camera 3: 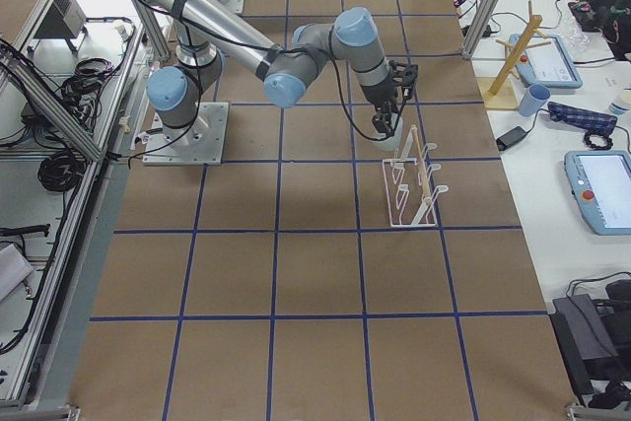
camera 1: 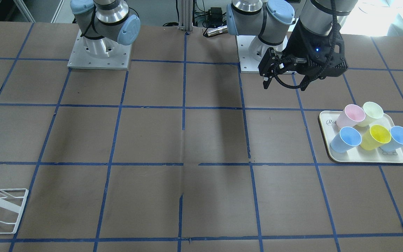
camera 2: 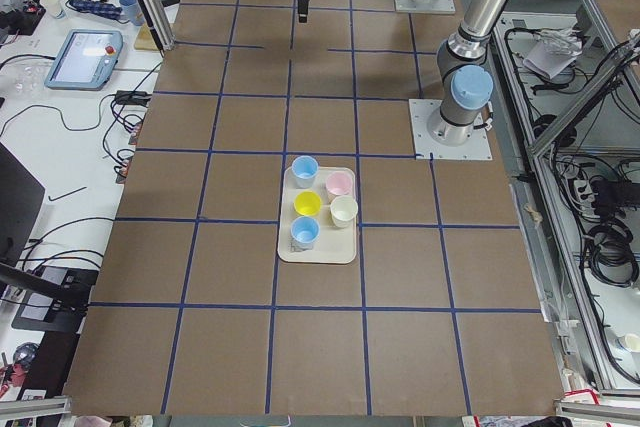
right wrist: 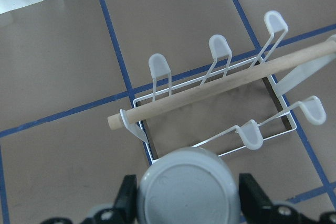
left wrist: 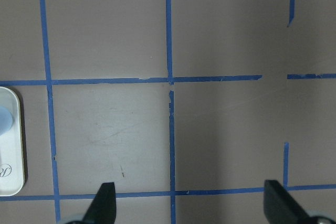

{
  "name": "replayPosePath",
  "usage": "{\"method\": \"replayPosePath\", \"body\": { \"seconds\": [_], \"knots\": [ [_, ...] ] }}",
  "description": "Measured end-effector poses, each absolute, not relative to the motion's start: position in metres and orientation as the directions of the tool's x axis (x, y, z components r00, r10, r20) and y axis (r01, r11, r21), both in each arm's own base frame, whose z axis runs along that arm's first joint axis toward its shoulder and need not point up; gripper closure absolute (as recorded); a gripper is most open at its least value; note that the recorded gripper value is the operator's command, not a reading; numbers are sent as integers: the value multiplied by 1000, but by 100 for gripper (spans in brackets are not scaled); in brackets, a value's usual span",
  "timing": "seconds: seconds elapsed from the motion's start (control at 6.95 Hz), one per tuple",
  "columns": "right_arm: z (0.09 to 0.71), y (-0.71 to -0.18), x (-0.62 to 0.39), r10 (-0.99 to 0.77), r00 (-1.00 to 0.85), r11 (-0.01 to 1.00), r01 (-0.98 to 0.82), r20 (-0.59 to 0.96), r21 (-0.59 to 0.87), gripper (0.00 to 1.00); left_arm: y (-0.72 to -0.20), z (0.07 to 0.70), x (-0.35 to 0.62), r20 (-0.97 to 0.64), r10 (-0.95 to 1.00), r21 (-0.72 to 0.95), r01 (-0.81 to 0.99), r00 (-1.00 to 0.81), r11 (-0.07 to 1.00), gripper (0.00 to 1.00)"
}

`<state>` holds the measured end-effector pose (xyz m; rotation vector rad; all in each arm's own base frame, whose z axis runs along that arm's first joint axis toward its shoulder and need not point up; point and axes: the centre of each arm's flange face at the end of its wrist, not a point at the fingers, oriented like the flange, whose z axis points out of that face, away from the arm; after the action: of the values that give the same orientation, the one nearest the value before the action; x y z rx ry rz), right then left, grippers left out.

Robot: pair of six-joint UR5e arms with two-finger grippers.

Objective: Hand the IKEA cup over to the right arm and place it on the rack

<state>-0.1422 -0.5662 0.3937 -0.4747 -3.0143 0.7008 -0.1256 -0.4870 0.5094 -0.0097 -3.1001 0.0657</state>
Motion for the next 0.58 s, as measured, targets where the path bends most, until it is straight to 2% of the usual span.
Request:
{"method": "replayPosePath", "body": {
  "seconds": [0.58],
  "knots": [
    [383,-583,-148,298,-951,854,306,-86,-422,76,-486,509,-126,45,7,-44,5,-999,999,0]
  ]
}}
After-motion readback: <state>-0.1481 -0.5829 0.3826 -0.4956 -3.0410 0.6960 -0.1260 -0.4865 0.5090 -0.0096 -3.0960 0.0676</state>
